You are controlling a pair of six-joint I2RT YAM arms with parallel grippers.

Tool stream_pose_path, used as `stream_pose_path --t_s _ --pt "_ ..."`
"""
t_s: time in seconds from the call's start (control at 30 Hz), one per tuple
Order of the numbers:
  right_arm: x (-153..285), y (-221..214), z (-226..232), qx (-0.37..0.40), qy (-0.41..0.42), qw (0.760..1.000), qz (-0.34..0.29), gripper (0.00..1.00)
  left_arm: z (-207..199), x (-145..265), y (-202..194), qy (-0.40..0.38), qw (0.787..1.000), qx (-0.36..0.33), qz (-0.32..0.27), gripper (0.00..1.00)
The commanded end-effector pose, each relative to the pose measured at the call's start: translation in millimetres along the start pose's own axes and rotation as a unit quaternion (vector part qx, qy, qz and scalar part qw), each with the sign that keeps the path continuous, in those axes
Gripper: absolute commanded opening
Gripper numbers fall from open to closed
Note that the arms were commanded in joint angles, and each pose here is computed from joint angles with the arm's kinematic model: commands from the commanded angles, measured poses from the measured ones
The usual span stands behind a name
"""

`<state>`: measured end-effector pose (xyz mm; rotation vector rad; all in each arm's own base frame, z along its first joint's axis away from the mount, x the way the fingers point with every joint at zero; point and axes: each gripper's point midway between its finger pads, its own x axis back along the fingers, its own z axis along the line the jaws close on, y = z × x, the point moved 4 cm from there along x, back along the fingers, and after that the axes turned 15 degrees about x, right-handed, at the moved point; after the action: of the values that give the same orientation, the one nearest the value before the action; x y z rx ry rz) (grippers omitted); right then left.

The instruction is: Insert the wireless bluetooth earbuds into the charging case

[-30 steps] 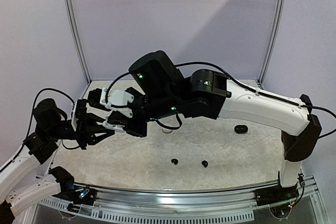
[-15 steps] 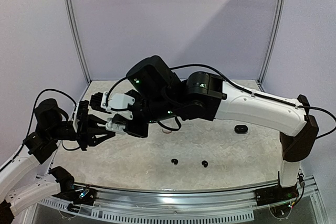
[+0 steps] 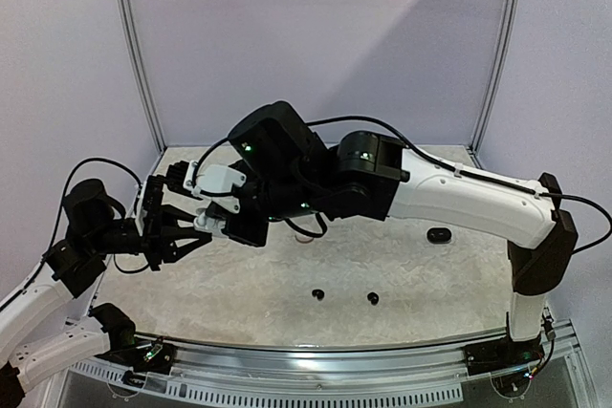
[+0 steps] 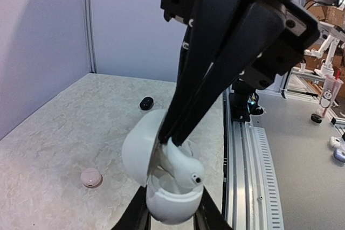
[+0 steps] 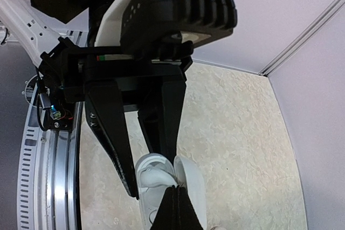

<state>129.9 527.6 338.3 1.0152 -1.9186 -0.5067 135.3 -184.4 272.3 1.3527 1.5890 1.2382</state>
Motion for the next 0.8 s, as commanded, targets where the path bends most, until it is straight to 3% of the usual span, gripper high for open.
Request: stream_pose_path --t_s 0.0,0.37,0.77 --pt "-20 -15 8 -0.017 0.005 0.999 0.032 0.00 -4 -1 17 0.003 1.000 -0.004 -0.029 0.00" --pt "-25 -19 14 -0.031 0.015 0.999 0.038 0.13 -1 -1 17 0.010 0.999 0.000 -0.033 0.00" --pt "-32 -23 23 -0.033 0.037 0.998 0.042 0.18 -6 -1 16 -0.002 1.000 -0.014 -0.025 0.00"
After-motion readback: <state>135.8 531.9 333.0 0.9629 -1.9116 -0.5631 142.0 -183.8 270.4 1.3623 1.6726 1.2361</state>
